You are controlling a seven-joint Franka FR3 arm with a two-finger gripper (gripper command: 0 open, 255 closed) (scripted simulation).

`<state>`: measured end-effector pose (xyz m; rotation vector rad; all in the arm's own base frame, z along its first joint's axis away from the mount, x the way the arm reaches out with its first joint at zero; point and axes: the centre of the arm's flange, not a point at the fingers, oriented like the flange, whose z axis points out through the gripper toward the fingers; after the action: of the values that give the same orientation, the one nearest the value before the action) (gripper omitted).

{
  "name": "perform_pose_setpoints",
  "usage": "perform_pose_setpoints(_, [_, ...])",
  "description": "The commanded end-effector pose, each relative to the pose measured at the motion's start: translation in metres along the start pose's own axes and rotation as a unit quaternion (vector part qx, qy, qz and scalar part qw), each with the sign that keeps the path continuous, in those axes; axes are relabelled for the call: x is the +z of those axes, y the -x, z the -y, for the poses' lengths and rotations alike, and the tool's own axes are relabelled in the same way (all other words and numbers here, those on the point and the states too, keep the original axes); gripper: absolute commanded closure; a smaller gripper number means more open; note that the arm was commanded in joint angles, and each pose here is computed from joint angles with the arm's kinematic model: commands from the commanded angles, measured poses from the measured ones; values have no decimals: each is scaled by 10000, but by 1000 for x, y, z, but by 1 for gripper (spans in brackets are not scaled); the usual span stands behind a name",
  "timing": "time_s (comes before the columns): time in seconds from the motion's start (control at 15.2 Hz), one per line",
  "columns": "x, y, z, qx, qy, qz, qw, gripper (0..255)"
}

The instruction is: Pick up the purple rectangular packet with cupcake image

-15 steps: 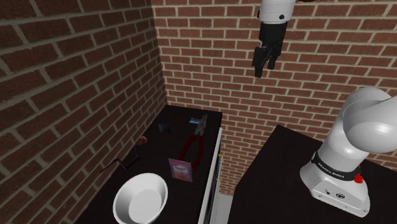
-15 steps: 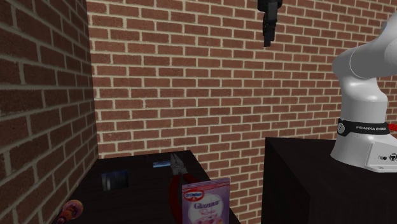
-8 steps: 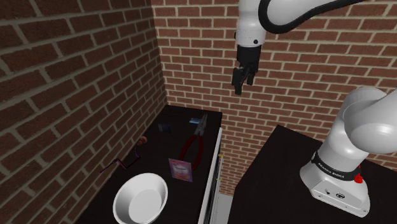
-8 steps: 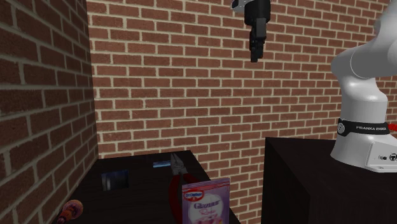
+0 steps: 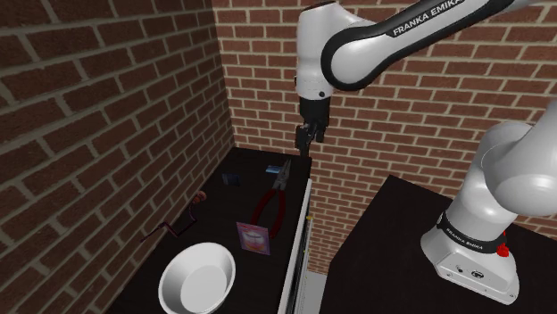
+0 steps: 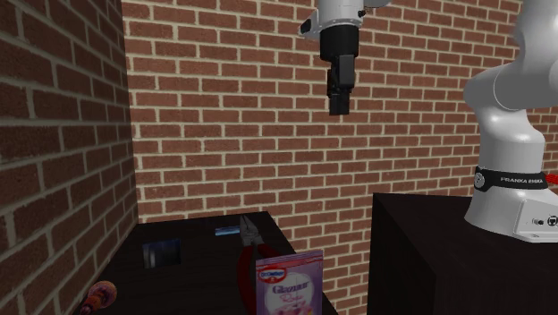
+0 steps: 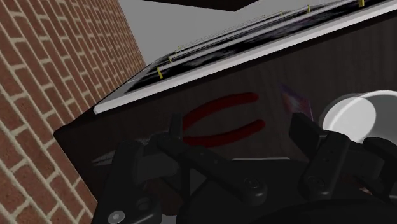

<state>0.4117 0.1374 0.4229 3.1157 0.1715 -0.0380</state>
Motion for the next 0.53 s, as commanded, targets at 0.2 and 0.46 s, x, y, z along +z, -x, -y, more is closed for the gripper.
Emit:
perform_pose_setpoints(0.2, [43, -30, 41, -350, -18, -22, 9994, 0])
perform_pose_setpoints(0.46, [76, -53, 74, -628, -28, -32, 9980, 0])
